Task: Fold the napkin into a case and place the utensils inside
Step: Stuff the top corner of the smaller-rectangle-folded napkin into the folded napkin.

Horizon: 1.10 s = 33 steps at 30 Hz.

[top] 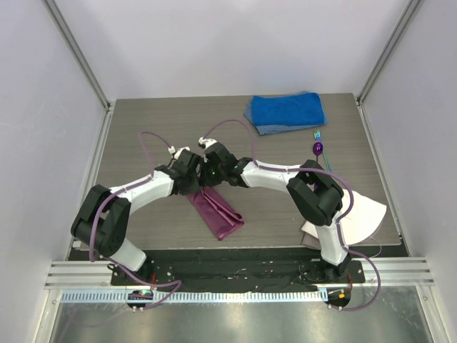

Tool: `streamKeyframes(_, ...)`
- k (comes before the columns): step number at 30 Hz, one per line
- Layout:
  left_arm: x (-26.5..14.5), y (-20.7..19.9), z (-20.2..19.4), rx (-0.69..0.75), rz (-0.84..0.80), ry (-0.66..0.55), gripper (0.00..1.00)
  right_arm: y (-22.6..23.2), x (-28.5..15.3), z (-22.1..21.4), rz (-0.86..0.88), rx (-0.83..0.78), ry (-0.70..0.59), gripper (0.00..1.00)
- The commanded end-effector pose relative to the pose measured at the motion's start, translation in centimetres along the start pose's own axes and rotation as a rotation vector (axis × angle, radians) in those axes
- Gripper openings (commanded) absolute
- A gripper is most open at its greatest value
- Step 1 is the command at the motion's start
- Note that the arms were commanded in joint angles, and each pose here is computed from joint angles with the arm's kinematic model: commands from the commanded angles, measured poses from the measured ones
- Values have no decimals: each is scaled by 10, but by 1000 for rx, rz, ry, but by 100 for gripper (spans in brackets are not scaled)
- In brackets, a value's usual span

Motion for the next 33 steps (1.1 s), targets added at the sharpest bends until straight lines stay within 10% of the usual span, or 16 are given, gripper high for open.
streamKeyframes(1, -1, -8, 11, 10, 2, -47, 26, 7, -19, 26, 26, 2, -84, 1)
streamKeyframes(13, -18, -12, 16, -21, -47, -72, 0, 7, -20, 23, 35, 11, -65, 1)
streamKeyframes(33, -19, -11, 13, -71, -91, -60, 0, 31, -23, 1, 156, 119, -13, 1)
Point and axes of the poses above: each gripper's point midway between its finger pads, its own x axis out along the fingers, its own y axis along the line the jaws close on, z = x × y, the point moved 5 cm from there along -x, back along the fingers, and after that the axes turned 15 degrees about -x, right-handed, at the moved point
